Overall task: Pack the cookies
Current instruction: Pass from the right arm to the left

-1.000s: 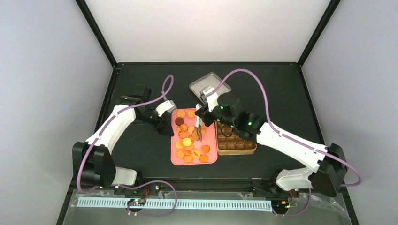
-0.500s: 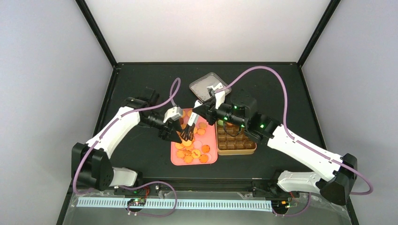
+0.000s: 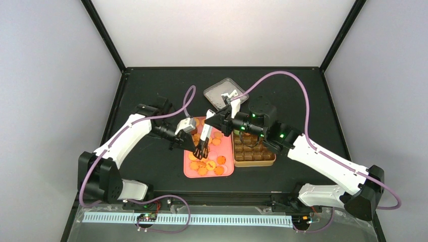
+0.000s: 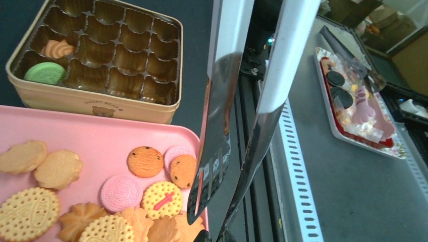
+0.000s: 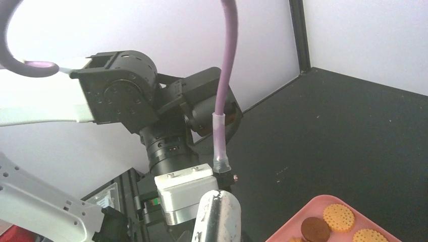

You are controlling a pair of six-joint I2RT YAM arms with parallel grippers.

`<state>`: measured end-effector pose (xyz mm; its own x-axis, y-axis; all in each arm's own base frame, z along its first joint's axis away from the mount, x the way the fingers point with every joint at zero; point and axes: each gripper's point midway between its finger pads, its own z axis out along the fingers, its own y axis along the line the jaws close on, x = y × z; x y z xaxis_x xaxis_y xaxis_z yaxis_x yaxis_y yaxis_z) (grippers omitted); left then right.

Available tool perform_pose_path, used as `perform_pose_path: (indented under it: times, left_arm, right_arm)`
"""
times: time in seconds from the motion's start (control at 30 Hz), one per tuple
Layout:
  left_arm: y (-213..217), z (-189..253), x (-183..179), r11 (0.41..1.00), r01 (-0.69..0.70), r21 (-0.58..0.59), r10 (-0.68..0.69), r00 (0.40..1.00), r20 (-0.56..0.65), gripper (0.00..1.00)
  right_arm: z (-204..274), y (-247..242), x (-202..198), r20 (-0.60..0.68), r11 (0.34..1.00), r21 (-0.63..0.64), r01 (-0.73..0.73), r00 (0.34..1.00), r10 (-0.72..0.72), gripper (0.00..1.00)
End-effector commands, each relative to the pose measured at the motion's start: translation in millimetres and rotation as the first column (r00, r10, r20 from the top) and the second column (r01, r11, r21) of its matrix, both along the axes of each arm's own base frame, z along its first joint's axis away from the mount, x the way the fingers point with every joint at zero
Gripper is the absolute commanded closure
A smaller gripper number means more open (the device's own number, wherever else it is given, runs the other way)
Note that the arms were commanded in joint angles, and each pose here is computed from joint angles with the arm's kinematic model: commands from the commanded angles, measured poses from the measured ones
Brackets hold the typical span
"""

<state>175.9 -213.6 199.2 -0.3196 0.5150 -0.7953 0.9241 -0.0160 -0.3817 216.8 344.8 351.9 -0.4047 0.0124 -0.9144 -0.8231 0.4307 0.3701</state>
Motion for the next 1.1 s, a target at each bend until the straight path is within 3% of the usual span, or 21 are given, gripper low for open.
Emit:
perform_pose_path:
  times: [0.0, 0.23, 0.4, 0.5, 0.67, 0.87, 1.07]
  left_arm:
    - [-5, 11, -9, 0.997, 0.049, -0.062, -0.051, 0.998, -0.028, 0.95]
    - [-5, 15, -19, 0.993, 0.084, -0.089, -0.091, 0.993, -0.077, 0.95]
    - [-6, 18, -27, 0.987, 0.104, -0.119, -0.118, 0.986, -0.119, 0.70]
    - [-7, 22, -29, 0.983, 0.113, -0.147, -0.134, 0.981, -0.141, 0.67]
    - [-10, 30, -26, 0.979, 0.114, -0.170, -0.140, 0.979, -0.152, 0.74]
    - [-12, 37, -24, 0.976, 0.108, -0.189, -0.141, 0.975, -0.171, 0.98]
    - [-11, 34, -26, 0.978, 0.112, -0.176, -0.143, 0.974, -0.173, 0.99]
  right_arm:
    - [33, -2, -4, 0.053, 0.995, 0.096, -0.024, 0.998, 0.019, 0.82]
    - [33, -2, -2, 0.056, 0.995, 0.098, -0.031, 0.998, 0.026, 0.82]
    - [39, -5, 2, 0.058, 0.989, 0.146, -0.026, 0.998, 0.017, 0.83]
    - [41, -3, 1, 0.056, 0.986, 0.162, -0.039, 0.998, 0.031, 0.83]
    - [45, 2, -1, 0.055, 0.982, 0.178, -0.070, 0.997, 0.061, 0.82]
    - [43, 4, -4, 0.052, 0.978, 0.185, -0.095, 0.995, 0.087, 0.82]
    - [39, 2, -7, 0.051, 0.980, 0.169, -0.100, 0.994, 0.093, 0.72]
